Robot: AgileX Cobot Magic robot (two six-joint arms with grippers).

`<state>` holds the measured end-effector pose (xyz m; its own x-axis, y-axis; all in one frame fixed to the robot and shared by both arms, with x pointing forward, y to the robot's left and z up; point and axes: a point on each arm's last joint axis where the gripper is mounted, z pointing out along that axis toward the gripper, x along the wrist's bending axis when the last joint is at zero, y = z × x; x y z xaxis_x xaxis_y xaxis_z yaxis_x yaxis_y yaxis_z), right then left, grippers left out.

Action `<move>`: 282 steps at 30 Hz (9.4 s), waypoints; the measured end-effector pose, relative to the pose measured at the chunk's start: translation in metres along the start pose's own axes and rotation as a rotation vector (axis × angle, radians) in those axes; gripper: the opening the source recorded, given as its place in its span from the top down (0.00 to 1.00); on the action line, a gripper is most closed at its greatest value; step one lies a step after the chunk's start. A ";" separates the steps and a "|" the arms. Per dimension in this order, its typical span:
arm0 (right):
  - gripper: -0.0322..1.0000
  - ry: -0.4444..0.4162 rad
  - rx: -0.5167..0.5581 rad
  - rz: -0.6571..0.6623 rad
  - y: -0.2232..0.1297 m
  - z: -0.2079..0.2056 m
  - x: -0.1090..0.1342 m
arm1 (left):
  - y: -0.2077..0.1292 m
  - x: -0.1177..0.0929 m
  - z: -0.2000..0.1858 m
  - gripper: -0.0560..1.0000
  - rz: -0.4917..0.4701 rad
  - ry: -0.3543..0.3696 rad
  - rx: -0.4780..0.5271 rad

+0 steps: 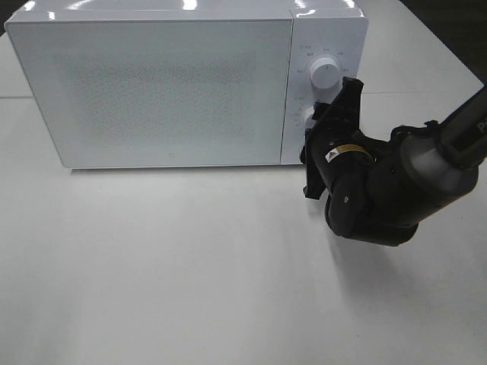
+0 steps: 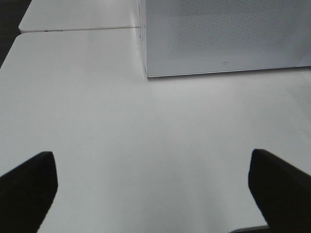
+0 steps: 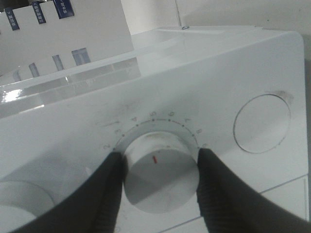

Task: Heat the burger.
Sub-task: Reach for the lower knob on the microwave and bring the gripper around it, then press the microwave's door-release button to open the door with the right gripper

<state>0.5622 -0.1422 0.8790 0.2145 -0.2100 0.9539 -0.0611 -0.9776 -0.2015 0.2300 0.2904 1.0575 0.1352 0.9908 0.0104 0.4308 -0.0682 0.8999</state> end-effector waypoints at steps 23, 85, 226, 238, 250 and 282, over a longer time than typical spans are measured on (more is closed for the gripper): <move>0.49 0.002 -0.017 -0.119 -0.002 -0.001 0.000 | 0.000 0.000 0.000 0.01 0.000 0.000 0.000; 0.28 -0.535 0.892 -1.757 0.033 -0.134 0.118 | 0.000 0.000 0.000 0.01 0.000 0.000 0.000; 0.23 0.043 0.185 -1.760 0.118 -0.119 0.073 | 0.000 0.000 0.000 0.01 0.000 0.000 0.000; 0.23 0.058 0.165 -1.790 0.089 -0.111 0.041 | 0.000 0.000 0.000 0.01 0.000 0.000 0.000; 0.23 0.029 0.121 -1.810 0.044 -0.108 0.014 | 0.000 0.000 0.000 0.01 0.000 0.000 0.000; 0.37 -0.010 0.083 -0.827 0.011 -0.094 0.008 | 0.000 0.000 0.000 0.01 0.000 0.000 0.000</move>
<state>0.4713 -0.1534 0.9053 0.1670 0.5774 0.7992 0.1923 -0.8141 0.5480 0.2300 0.2904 1.0575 0.1352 0.9908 0.0104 0.4308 -0.0682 0.8999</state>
